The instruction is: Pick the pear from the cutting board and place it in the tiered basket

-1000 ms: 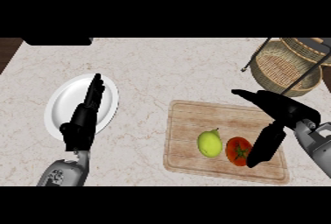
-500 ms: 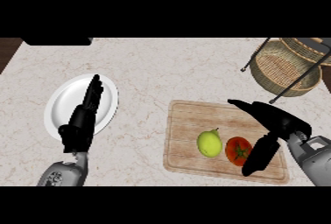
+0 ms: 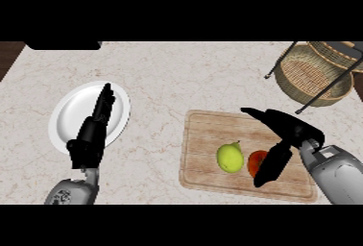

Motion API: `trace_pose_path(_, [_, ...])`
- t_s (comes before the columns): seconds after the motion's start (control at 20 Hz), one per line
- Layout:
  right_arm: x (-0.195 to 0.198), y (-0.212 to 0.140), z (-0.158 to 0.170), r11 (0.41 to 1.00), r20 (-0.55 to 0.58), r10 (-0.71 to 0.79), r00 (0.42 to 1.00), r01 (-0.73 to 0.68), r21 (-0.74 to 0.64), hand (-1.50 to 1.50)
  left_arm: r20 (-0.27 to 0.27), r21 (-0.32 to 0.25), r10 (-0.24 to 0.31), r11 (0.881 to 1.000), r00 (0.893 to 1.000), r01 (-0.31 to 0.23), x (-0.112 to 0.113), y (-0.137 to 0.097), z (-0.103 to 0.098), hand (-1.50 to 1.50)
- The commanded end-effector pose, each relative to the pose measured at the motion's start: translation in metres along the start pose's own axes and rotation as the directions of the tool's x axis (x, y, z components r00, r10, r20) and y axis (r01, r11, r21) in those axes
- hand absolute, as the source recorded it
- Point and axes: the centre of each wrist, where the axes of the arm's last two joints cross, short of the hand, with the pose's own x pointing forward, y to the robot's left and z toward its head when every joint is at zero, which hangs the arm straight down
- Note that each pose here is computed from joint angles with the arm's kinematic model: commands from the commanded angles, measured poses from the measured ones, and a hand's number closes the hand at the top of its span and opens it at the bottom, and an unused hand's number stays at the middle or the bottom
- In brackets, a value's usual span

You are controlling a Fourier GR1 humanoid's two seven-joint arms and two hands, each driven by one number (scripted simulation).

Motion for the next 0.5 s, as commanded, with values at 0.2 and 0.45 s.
trace_pose_path(0.2, [0.022, 0.0, -0.008, 0.999, -0.075, 0.038, 0.996, -0.036, 0.027, -1.5, -0.014, 0.013, 0.0, 1.0, 1.0, 0.0, 0.002, -0.009, 0.006, 0.0])
trace_pose_path(0.45, [0.002, 0.016, -0.025, 0.999, -0.054, 0.031, 0.998, -0.029, 0.04, -1.5, 0.013, 0.004, -0.008, 1.0, 1.0, 0.008, -0.021, 0.005, 0.014, 0.0])
